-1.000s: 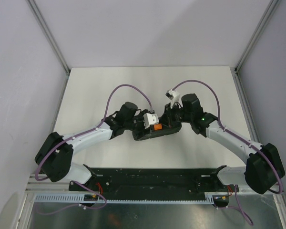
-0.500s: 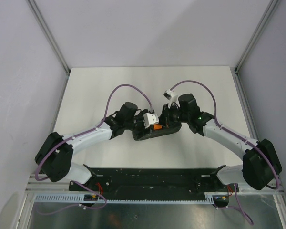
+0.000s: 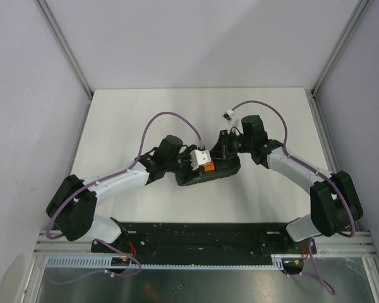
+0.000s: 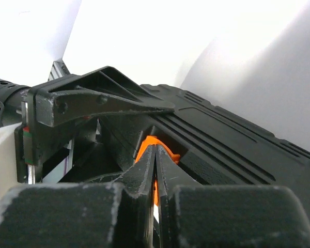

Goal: Pack the tool kit

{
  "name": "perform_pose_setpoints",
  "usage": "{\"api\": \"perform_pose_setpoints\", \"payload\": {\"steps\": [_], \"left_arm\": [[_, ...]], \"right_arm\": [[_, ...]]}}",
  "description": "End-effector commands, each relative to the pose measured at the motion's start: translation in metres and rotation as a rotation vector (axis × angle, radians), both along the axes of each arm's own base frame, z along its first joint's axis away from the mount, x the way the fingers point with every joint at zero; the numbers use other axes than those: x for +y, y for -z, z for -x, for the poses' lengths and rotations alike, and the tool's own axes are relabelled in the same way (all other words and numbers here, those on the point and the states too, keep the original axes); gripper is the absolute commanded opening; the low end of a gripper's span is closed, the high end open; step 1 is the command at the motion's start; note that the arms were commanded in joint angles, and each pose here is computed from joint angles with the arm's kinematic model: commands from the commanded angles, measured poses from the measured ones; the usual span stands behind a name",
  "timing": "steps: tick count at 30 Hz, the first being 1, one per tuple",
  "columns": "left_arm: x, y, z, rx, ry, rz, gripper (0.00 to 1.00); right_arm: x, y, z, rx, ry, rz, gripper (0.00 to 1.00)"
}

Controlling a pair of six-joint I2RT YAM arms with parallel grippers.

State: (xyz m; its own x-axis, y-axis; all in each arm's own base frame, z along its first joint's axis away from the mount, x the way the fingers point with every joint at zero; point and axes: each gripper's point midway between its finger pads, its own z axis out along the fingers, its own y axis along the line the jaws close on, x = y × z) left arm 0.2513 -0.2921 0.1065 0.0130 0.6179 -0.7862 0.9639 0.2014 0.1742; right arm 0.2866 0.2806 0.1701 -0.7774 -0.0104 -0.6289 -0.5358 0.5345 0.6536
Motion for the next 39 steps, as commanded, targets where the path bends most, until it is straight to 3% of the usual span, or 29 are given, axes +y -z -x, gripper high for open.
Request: {"api": "perform_pose_setpoints", "payload": {"steps": [1,10,21,30,39], "left_arm": [[0.009,0.029,0.030,0.107,0.046,-0.089,0.00],[0.009,0.029,0.030,0.111,0.041,-0.085,0.00],[0.008,0.027,0.033,0.132,0.042,-0.070,0.00],[0.007,0.027,0.035,0.150,0.041,-0.060,0.00],[0.007,0.024,0.037,0.148,0.041,-0.052,0.00]], "right_arm": [[0.002,0.014,-0.002,0.020,0.006,0.079,0.04],[-0.004,0.031,0.000,0.052,0.032,0.146,0.04],[-0.005,-0.043,0.015,-0.133,-0.021,0.018,0.13],[-0.002,0.012,0.053,-0.009,-0.127,0.137,0.13],[-0.018,0.077,0.048,0.092,-0.021,0.361,0.08]]}}
